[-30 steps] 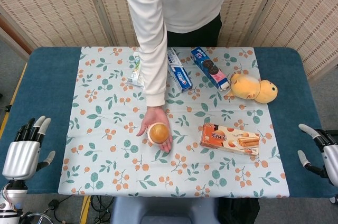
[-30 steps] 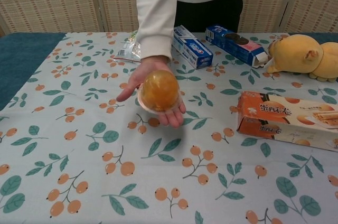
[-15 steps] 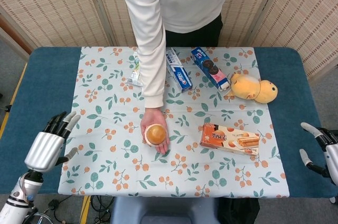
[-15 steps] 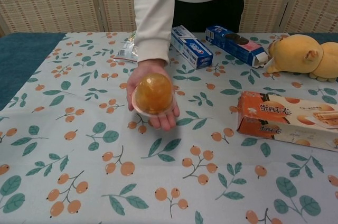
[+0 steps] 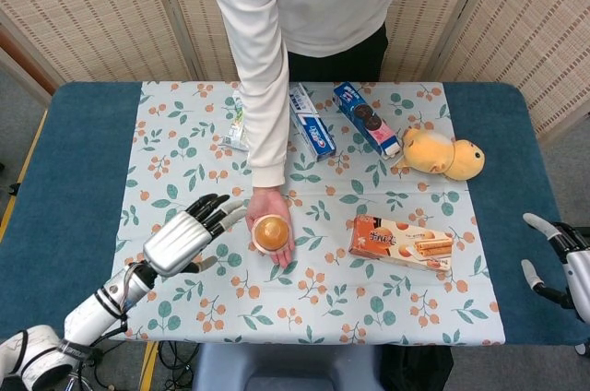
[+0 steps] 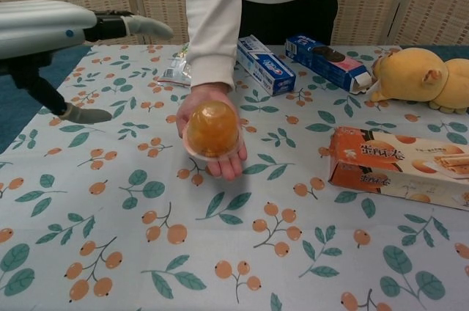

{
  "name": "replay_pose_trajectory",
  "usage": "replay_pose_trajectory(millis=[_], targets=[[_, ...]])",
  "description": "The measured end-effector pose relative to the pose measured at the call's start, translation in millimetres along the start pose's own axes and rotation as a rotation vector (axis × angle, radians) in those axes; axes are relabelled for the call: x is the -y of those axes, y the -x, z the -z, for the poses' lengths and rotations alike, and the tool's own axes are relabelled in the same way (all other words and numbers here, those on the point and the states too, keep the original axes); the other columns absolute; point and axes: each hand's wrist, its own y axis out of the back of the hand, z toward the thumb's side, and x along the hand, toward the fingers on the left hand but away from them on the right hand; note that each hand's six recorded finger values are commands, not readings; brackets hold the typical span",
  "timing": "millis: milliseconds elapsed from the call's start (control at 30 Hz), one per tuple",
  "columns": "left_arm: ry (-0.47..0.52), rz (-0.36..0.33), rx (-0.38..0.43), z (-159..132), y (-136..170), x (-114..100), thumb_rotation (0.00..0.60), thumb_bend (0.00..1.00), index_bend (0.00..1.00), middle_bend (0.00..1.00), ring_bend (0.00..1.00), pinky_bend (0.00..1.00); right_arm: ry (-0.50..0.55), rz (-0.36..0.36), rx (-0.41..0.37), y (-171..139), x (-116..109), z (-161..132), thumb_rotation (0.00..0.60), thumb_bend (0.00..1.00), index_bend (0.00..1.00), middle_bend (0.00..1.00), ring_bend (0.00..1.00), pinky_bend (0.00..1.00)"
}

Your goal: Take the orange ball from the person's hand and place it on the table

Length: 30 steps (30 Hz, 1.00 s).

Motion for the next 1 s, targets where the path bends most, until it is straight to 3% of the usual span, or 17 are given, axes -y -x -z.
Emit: replay_pose_trajectory(millis=[233,533,800,1000], targets=[[-0.001,0.077,0.068,-17.2,-48.7,12.4,0.600,0.26,0.00,0.00,0.00,0.10,-0.005,0.000,0.004,-0.7,-1.0,0.5,0.600,0.39,0.18,0.27,0.21,0.41],[-0.056,0.143,0.093,-29.4,-87.1,25.7,0.600,0.26,0.05,0.00,0.00,0.12,-0.004,-0.002,0.015,-2.9,-0.4,3.6,0.600,0.39,0.18,0.27,0.21,0.41],[-0.093,0.189,0.072,-28.4,-100.3,38.9,0.600,0.26,0.18,0.00,0.05,0.26,-0.002,0.001,0.027,-6.3,-1.0,8.1,0.600,0.39,0.18,0.27,0.21,0.41],[-0.084,0.228,0.057,-27.7,-103.2,51.5,0.600,0.26,0.26,0.05,0.15,0.43,0.000,0.000,0.029,-6.5,-0.4,9.1,0.600,0.39,0.18,0.28,0.21,0.41]])
